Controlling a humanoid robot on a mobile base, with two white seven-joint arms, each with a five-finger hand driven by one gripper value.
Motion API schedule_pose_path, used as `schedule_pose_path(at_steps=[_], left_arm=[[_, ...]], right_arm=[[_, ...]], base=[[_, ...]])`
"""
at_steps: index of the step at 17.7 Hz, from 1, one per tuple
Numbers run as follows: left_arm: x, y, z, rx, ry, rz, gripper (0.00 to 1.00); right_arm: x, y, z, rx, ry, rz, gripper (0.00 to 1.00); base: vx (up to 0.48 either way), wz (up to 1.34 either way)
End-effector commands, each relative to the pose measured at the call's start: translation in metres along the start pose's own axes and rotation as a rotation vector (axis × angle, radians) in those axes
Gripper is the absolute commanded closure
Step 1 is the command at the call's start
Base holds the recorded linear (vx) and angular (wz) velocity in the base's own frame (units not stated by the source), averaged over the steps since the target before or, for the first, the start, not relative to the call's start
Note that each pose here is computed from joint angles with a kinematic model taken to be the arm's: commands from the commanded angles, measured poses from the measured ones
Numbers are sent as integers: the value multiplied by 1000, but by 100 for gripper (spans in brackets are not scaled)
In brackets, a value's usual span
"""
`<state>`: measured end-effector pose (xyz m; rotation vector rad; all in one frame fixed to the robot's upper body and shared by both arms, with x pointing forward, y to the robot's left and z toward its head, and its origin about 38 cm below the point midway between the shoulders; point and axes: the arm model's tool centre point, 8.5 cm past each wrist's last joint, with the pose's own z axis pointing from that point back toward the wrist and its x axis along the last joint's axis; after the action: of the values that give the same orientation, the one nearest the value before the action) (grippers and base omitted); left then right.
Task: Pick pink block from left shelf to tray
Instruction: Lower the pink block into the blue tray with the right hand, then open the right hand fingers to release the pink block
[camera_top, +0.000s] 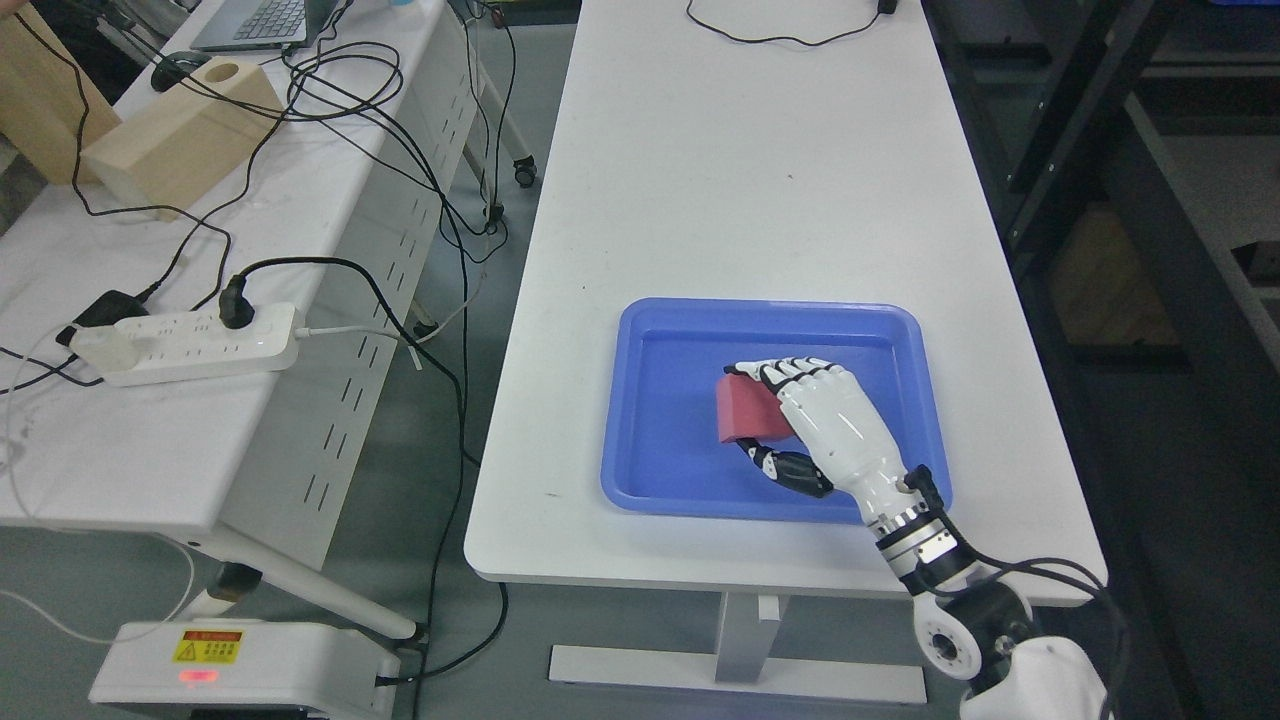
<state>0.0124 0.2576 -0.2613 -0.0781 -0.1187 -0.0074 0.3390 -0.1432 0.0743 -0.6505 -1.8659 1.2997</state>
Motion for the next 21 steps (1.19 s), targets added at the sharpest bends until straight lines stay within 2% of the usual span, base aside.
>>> schedule_pose_path(at_steps=[1, 3, 6, 8, 11, 19, 21], left_arm=[[-7, 10, 2, 15, 3, -2, 0], [-7, 10, 2, 15, 3, -2, 0], [-7, 10, 2, 15, 3, -2, 0], [-7, 10, 2, 15, 3, -2, 0], [-7, 10, 2, 15, 3, -2, 0], [-7, 10, 2, 15, 3, -2, 0], [-7, 10, 2, 15, 3, -2, 0]], right_arm=[[13, 17, 7, 46, -18, -27, 90], [12, 16, 7, 41, -14, -30, 87], [3, 14, 7, 20, 69, -76, 67], [2, 14, 8, 17, 78, -89, 58], [2, 17, 11, 25, 84, -94, 52], [4, 21, 15, 35, 89, -104, 44], [4, 21, 14, 32, 91, -107, 38]], base=[[49, 0], [40, 0], [32, 0], [15, 0], [0, 0], [0, 0], [0, 0]])
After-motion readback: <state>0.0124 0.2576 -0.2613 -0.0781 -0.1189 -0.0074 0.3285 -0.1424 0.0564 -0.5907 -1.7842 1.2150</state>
